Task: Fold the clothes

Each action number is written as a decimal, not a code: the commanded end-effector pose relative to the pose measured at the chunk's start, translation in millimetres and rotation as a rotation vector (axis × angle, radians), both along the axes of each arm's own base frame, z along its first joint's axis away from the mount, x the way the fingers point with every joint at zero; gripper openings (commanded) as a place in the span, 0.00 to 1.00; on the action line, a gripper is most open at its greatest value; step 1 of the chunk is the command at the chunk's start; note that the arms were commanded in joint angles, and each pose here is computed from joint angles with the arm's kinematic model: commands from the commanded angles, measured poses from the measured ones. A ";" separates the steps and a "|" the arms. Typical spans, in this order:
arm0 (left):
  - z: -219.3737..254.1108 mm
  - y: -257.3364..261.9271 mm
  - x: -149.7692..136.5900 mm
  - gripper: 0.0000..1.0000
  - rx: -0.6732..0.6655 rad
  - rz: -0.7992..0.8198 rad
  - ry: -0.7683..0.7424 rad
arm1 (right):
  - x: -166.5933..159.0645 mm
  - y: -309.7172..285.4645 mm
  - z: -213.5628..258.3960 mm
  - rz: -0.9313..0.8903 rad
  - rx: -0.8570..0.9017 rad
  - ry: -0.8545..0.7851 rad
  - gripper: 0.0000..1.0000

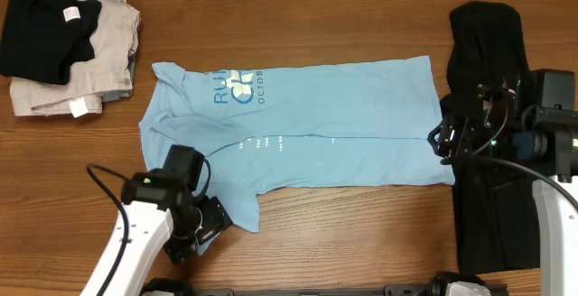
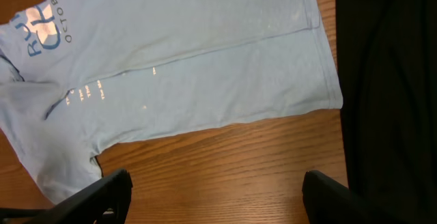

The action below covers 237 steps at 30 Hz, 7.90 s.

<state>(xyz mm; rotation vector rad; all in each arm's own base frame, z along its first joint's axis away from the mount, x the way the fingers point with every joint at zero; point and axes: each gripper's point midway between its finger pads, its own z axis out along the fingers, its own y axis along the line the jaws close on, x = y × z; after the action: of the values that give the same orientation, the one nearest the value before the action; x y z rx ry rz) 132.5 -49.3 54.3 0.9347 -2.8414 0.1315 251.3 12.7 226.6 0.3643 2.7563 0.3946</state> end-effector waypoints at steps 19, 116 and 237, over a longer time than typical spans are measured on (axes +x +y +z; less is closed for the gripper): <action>-68.3 4.5 1.3 0.55 0.028 0.180 -0.071 | 5.5 1.1 -3.6 0.006 0.013 0.000 0.84; 190.2 80.8 168.2 0.04 0.526 -0.058 -0.675 | 88.5 -52.0 -111.2 -0.403 -0.120 -0.047 0.04; 59.4 -44.6 276.7 1.00 -0.118 -0.476 -0.546 | 198.4 -74.7 -138.8 0.049 -0.078 0.023 0.98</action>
<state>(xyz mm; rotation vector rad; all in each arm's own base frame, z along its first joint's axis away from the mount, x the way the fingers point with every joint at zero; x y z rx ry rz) 403.5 -97.7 103.7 0.2456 -3.3707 0.5521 436.3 -88.4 70.6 0.5684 2.8024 0.2860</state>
